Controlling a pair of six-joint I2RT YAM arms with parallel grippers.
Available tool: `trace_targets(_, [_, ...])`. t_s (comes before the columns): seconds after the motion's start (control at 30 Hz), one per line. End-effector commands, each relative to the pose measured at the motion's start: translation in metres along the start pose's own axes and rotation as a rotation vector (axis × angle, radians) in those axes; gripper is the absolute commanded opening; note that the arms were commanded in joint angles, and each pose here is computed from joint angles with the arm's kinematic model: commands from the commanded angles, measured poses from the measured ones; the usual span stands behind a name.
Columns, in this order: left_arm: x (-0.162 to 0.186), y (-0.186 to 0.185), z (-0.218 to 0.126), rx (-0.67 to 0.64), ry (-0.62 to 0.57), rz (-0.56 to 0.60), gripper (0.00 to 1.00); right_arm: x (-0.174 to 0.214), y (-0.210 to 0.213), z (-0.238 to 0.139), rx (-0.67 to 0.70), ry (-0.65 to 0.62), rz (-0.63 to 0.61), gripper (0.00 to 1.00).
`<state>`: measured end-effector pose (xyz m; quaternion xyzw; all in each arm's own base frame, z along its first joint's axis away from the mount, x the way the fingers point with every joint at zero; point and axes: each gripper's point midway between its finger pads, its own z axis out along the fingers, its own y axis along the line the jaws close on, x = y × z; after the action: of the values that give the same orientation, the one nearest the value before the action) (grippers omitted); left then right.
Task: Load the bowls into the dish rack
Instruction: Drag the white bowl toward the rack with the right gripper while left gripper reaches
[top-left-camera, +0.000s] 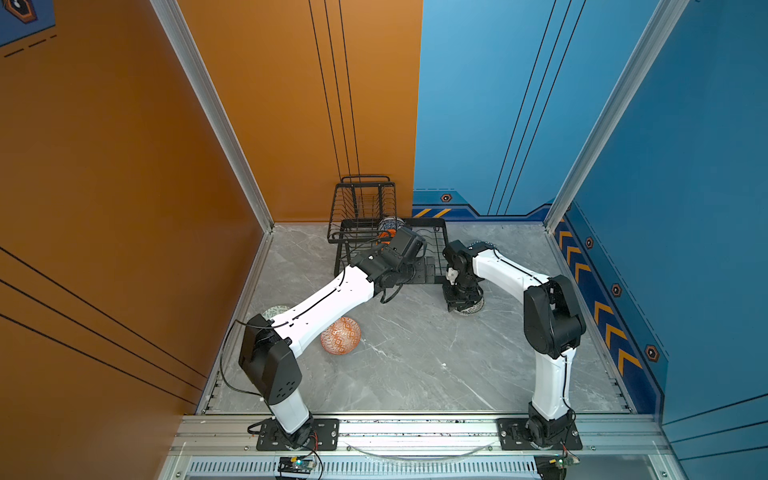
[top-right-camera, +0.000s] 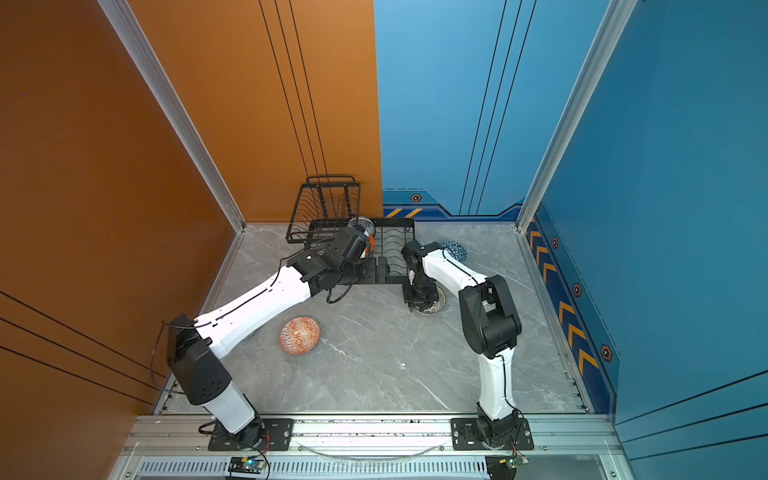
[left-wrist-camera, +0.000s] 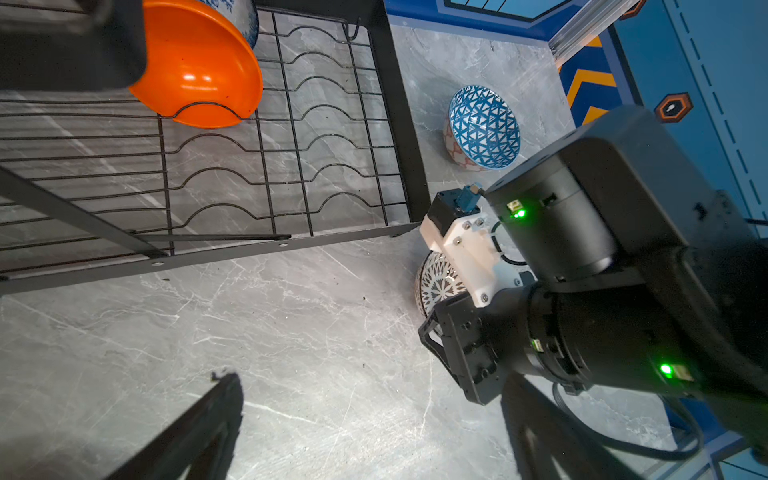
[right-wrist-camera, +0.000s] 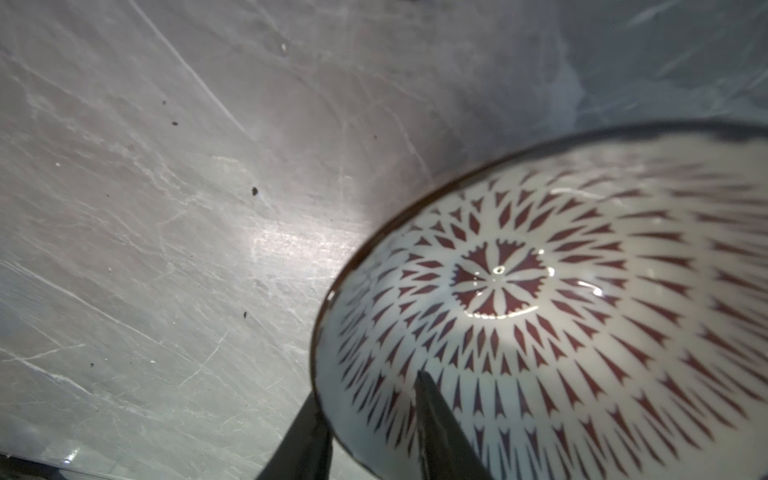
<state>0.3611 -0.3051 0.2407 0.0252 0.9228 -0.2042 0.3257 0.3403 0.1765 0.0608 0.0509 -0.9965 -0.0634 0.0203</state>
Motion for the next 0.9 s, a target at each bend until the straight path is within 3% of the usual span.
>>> trace_targets(0.0, [-0.007,-0.010,0.000,0.027,-0.019,-0.025,0.98,-0.004,0.003,-0.017,-0.016,-0.022,0.013,0.39])
trace_targets(0.3, [-0.005,-0.030,0.027,0.046,0.012,-0.005,0.98,-0.022,-0.013,-0.059,-0.101,-0.121,0.134,0.52])
trace_targets(0.47, [0.000,-0.036,0.036,0.046,0.021,0.052,0.98,-0.027,-0.038,-0.088,-0.127,-0.191,0.231,0.68])
trace_targets(0.7, [0.036,-0.048,0.069,0.066,0.133,0.114,0.98,-0.028,-0.069,-0.102,-0.155,-0.222,0.360,0.86])
trace_targets(0.77, [0.046,-0.048,0.081,0.058,0.161,0.113,0.98,-0.029,-0.071,-0.102,-0.161,-0.224,0.380,1.00])
trace_targets(0.87, [0.059,-0.050,0.098,0.047,0.195,0.109,0.98,-0.031,-0.076,-0.107,-0.176,-0.235,0.414,1.00])
